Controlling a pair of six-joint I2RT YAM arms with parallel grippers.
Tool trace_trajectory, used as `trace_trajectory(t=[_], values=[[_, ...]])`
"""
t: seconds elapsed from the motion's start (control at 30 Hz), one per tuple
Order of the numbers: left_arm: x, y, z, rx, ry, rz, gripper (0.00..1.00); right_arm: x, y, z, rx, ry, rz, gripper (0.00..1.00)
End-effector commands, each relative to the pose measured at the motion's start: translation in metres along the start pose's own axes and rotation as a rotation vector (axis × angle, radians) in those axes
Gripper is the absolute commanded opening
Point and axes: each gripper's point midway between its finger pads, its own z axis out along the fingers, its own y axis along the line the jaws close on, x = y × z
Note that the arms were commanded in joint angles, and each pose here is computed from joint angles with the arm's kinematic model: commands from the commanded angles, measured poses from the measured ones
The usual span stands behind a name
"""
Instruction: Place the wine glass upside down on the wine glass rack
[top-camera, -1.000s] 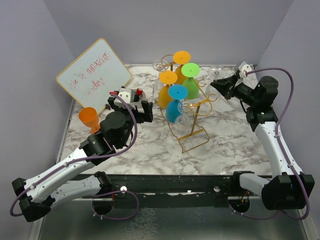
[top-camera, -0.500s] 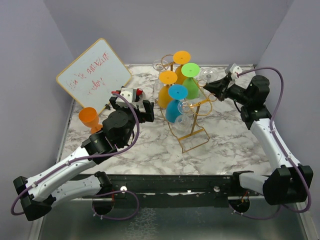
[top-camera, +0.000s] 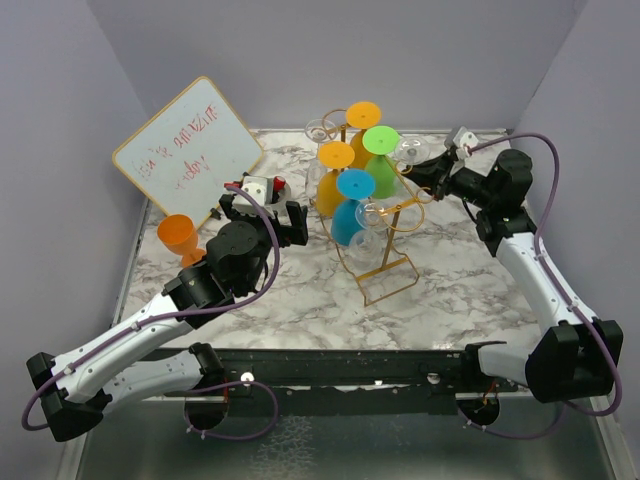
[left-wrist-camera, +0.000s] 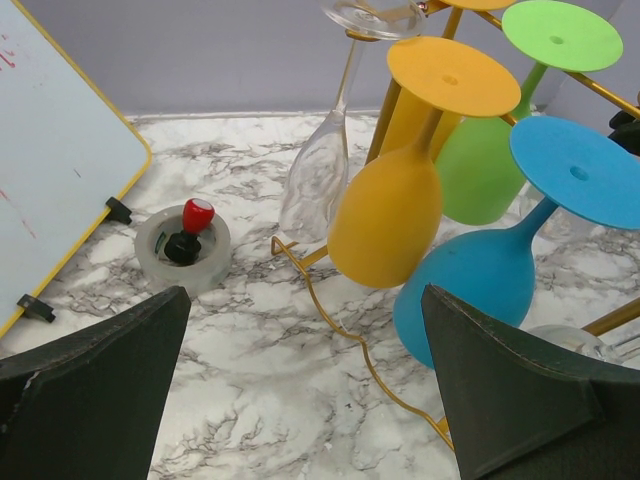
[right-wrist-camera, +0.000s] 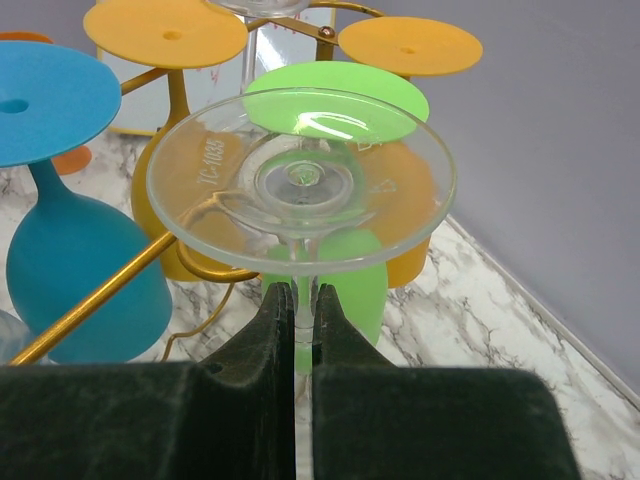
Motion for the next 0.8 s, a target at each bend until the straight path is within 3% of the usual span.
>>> trace_trajectory(t=[0.0,0.5,0.77], values=[[-0.009,0.002,-0.001,-0.011,-0.013,-0.019,0.99,-0.013,0.004,0.001,-0.019,-0.051,-0.076,0.01],[-0.008,0.0,-0.002,-0.005,-0.007,-0.025,0.99,-0.018,0.014,-0.006,-0.008,-0.101,-0.095,0.01],[-0.009,0.002,-0.004,-0.006,-0.007,-0.028,0.99,-0.01,0.012,-0.003,-0.028,-0.067,-0.114,0.02]])
